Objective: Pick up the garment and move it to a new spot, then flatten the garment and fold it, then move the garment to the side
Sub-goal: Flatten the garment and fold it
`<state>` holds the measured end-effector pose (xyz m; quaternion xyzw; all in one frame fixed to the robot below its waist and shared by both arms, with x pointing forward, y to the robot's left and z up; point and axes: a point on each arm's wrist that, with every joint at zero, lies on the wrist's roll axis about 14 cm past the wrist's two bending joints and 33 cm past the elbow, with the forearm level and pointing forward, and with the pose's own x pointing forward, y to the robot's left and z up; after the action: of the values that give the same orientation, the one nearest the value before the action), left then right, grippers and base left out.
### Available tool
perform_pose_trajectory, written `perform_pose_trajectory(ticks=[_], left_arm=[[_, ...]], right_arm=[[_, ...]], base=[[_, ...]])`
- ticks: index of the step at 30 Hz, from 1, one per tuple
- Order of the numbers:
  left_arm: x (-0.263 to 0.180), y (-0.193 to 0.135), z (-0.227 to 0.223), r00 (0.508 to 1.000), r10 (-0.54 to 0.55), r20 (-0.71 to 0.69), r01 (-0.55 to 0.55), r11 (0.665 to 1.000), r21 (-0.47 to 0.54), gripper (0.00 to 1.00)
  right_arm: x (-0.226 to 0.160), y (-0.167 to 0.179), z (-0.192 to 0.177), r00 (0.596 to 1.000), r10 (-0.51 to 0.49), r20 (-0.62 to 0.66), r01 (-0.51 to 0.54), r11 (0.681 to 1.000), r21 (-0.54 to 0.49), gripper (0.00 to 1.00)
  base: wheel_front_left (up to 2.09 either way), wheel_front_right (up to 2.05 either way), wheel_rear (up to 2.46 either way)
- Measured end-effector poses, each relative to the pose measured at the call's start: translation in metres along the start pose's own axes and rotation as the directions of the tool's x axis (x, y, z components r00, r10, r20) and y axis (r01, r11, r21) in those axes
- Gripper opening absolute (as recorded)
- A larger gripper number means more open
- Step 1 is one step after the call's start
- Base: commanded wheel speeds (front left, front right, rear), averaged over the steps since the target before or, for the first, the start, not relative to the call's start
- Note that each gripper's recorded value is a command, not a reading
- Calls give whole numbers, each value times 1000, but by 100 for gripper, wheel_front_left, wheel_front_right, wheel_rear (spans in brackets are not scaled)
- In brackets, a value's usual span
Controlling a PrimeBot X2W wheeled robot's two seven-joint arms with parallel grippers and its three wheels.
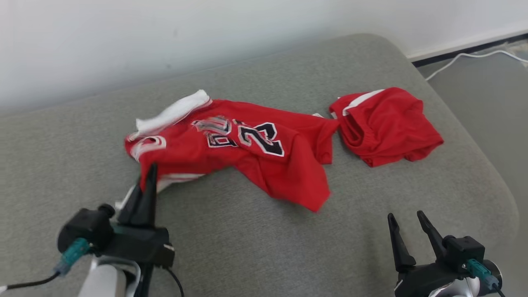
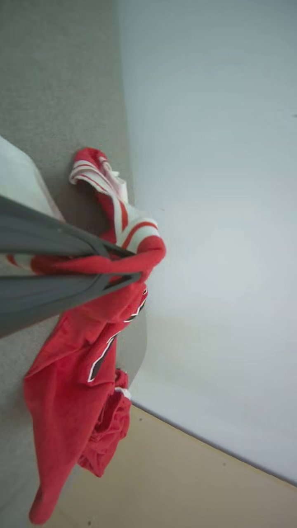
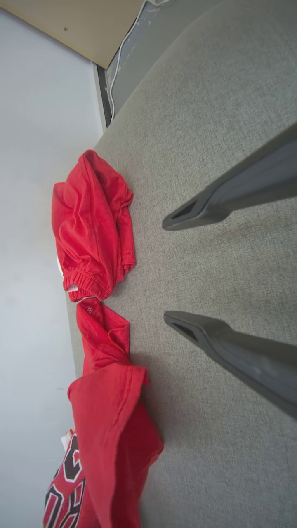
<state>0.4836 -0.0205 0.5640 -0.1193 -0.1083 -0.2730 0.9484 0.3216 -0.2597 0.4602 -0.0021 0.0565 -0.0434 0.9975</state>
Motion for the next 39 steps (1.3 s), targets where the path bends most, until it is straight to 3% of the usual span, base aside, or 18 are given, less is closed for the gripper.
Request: perform_pose_trajectory(ticks=[4, 10, 20, 28, 29, 30, 39], left_arm=[[-2, 3, 51, 990, -10, 141, -4, 995, 97, 0], [-11, 24, 84, 978, 29, 208, -70, 979, 192, 0], [-15, 112, 32, 977, 212, -1, -201, 931, 305, 0], [-1, 156, -5, 949, 304, -85, -260, 906, 335, 0], [0, 159, -11, 944, 314, -96, -268, 905, 329, 44], [1, 161, -18, 941, 322, -108, -273, 907, 320, 98], [-10, 160, -34, 923, 364, -123, -323, 908, 267, 100]], right_arm=[[7, 11, -3, 999, 36, -7, -36, 999, 2, 100], [19, 32, -4, 995, 96, -7, -96, 995, 16, 100], [40, 60, -5, 985, 171, -9, -171, 985, 32, 100], [51, 46, -16, 989, 138, -51, -137, 990, 22, 100], [52, 43, -17, 990, 130, -54, -129, 991, 21, 100], [52, 40, -19, 990, 124, -62, -123, 992, 22, 100], [51, 33, -25, 992, 102, -80, -101, 995, 18, 100]], base=[[0, 0, 0], [0, 0, 0], [0, 0, 0], [0, 0, 0], [0, 0, 0], [0, 0, 0], [0, 0, 0]])
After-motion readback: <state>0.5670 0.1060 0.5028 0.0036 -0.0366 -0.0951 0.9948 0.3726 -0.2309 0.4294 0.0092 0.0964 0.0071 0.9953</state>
